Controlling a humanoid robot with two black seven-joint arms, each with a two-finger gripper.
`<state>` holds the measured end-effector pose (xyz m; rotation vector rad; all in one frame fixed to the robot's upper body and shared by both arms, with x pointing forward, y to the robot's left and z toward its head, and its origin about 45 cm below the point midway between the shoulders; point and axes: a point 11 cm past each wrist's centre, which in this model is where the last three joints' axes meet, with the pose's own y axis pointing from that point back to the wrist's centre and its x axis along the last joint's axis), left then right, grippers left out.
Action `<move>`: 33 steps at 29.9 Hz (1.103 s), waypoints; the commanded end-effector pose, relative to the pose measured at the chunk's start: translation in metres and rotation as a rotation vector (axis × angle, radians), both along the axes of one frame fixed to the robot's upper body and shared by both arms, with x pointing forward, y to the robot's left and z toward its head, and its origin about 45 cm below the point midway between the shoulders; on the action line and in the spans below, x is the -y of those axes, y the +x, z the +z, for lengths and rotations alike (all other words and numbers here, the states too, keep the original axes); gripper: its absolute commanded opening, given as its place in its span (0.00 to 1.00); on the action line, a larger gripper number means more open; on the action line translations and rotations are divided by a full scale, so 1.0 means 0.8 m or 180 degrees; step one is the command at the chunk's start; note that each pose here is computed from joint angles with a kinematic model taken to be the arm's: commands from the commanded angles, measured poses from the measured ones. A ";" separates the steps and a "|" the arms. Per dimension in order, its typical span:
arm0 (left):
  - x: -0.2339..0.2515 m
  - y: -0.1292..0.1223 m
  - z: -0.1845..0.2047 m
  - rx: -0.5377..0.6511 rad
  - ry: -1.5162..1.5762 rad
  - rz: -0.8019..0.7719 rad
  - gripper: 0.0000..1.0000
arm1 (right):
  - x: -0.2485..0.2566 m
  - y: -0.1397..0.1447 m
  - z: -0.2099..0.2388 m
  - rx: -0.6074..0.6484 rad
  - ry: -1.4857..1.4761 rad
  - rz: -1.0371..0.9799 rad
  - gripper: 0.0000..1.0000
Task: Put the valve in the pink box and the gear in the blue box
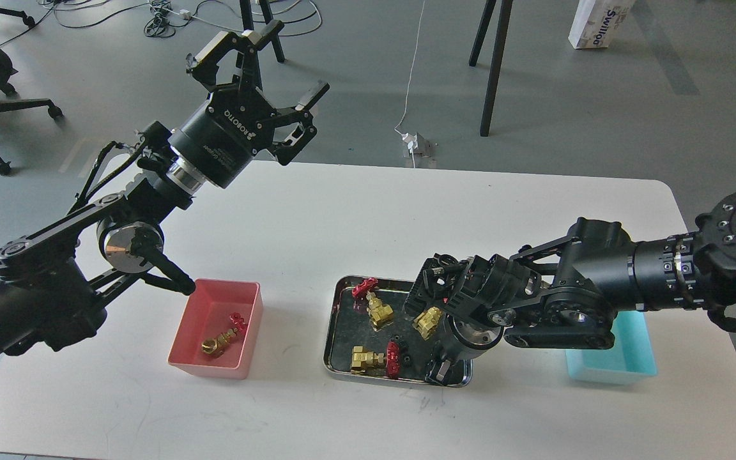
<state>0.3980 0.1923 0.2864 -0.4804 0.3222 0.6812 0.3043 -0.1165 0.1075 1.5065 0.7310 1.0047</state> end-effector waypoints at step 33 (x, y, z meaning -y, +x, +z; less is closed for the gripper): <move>0.022 -0.005 -0.005 -0.0040 -0.0105 -0.0091 0.86 | 0.336 0.039 0.159 0.0641 0.0265 -0.2296 0.20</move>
